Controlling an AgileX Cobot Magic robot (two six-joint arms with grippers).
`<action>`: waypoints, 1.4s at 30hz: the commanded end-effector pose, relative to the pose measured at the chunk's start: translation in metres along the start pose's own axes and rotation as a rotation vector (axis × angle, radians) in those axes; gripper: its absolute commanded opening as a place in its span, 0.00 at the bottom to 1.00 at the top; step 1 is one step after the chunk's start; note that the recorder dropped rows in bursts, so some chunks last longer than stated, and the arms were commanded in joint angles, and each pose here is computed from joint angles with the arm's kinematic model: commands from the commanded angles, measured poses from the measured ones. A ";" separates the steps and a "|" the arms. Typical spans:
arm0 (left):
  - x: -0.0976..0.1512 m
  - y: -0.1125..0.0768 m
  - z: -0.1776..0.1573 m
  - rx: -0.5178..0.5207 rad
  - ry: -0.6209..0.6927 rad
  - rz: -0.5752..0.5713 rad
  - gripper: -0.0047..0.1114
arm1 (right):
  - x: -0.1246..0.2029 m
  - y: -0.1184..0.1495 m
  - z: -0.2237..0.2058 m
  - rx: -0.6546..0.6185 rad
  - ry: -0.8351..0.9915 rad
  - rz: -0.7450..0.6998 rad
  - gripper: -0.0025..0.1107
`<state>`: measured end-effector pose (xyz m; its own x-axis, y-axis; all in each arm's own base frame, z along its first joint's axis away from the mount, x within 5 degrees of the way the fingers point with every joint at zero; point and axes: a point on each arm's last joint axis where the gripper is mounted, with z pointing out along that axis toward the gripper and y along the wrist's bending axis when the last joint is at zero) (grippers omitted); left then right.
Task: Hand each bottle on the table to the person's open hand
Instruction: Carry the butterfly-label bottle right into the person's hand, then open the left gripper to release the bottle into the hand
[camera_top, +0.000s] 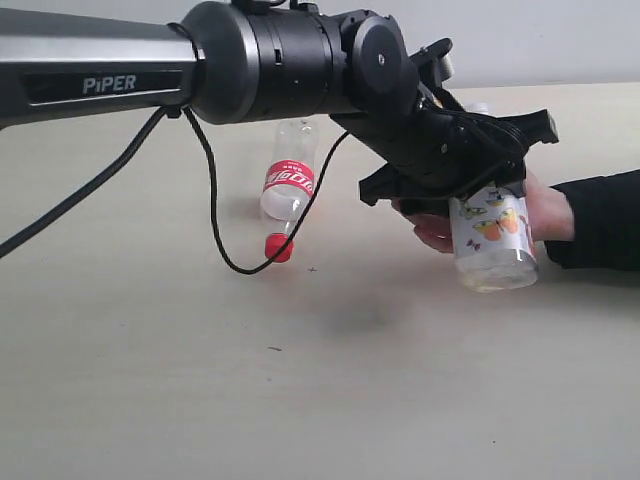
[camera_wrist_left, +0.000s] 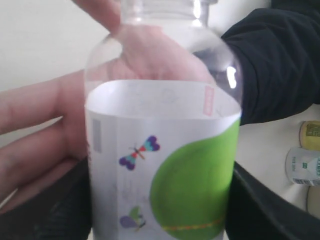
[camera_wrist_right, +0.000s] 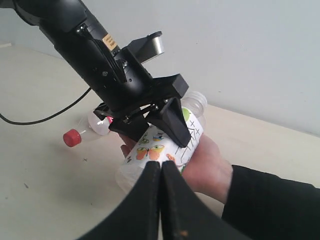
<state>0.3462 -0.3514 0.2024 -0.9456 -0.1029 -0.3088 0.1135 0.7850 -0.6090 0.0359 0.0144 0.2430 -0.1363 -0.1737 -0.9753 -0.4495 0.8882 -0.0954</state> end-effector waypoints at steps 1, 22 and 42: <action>-0.006 0.006 -0.005 -0.017 0.022 -0.017 0.08 | 0.001 0.000 0.000 0.001 -0.003 0.001 0.02; -0.008 0.007 -0.005 -0.018 0.017 -0.021 0.65 | 0.001 0.000 0.000 0.001 -0.003 0.001 0.02; -0.032 -0.014 -0.077 0.050 -0.075 0.080 0.65 | 0.001 0.000 0.000 0.001 -0.003 0.001 0.02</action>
<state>0.3528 -0.3209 0.2493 -0.9310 -0.0954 -0.3523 0.1519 0.7762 -0.6118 0.0359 0.0144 0.2430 -0.1363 -0.1737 -0.9753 -0.4495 0.8882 -0.0954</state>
